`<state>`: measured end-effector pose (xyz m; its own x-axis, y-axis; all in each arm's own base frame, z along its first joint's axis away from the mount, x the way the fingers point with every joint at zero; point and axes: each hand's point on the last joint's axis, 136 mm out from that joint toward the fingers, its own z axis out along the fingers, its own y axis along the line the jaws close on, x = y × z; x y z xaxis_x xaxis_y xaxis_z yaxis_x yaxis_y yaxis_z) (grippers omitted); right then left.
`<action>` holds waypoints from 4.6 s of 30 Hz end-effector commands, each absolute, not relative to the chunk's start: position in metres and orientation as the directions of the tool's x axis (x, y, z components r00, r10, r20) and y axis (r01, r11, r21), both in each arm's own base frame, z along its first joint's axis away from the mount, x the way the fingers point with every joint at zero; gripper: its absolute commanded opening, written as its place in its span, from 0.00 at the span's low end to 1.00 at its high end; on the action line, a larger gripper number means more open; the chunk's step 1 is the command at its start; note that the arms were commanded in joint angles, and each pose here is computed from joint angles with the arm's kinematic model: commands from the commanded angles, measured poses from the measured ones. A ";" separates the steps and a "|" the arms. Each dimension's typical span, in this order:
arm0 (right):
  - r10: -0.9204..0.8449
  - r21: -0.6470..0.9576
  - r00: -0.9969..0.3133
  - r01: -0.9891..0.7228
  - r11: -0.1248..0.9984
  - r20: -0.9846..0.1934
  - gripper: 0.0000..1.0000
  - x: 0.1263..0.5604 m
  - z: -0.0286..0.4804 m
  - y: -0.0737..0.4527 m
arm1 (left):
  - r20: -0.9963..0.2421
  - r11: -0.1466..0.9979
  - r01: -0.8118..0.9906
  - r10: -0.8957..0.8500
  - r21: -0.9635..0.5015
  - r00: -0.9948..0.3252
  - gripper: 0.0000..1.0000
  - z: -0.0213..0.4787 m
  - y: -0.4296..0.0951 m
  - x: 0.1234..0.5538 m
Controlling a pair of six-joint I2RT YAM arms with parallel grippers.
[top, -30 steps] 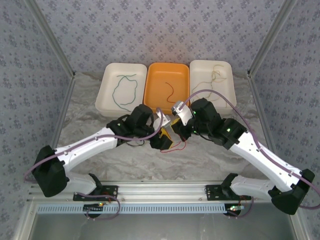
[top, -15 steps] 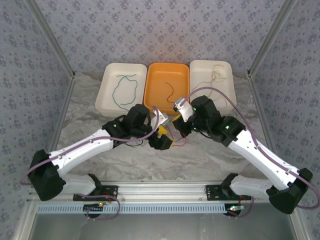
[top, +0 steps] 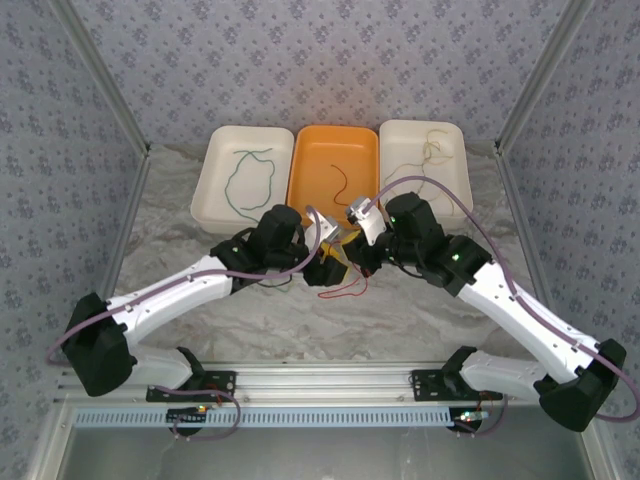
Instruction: Untangle the cables
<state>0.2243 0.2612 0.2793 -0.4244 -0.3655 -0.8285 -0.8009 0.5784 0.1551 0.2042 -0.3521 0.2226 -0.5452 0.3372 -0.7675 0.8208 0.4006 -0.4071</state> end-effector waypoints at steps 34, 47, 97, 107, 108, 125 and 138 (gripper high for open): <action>0.474 0.791 -0.650 -0.365 0.491 -0.594 0.43 0.239 0.281 0.251 | -0.770 0.556 0.600 -0.120 -0.576 -0.627 0.00 0.266 -0.327 0.257; 0.476 0.804 -0.672 -0.324 0.499 -0.567 0.39 0.257 0.266 0.266 | -0.766 0.545 0.602 -0.122 -0.584 -0.631 0.00 0.268 -0.328 0.255; 0.072 -0.269 0.507 -0.566 0.779 -0.859 0.00 0.261 0.585 0.181 | -0.157 0.597 0.438 0.463 -0.672 -0.872 0.00 0.124 -0.338 0.220; 0.138 -0.206 0.526 -0.542 0.815 -0.839 0.00 0.294 0.627 0.138 | -0.118 0.622 0.426 0.473 -0.657 -0.873 0.00 0.106 -0.329 0.213; 0.141 -0.206 0.529 -0.542 0.815 -0.837 0.00 0.294 0.630 0.136 | -0.118 0.628 0.429 0.473 -0.650 -0.873 0.00 0.104 -0.328 0.214; 0.133 -0.134 0.417 -0.550 0.825 -0.899 0.00 0.307 0.647 0.116 | -0.168 0.615 0.580 0.595 -0.534 -0.786 0.00 0.089 -0.323 0.206; 0.142 -0.070 0.344 -0.536 0.842 -0.928 0.00 0.320 0.653 0.106 | -0.286 0.668 0.660 0.595 -0.344 -0.751 0.00 0.081 -0.316 0.223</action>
<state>0.3559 0.1301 0.5628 0.0427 0.0914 -0.9949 -0.6189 0.7842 0.0455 0.2499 -0.3611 0.1462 -0.6669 0.5133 -0.5402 0.7393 0.5466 -0.3932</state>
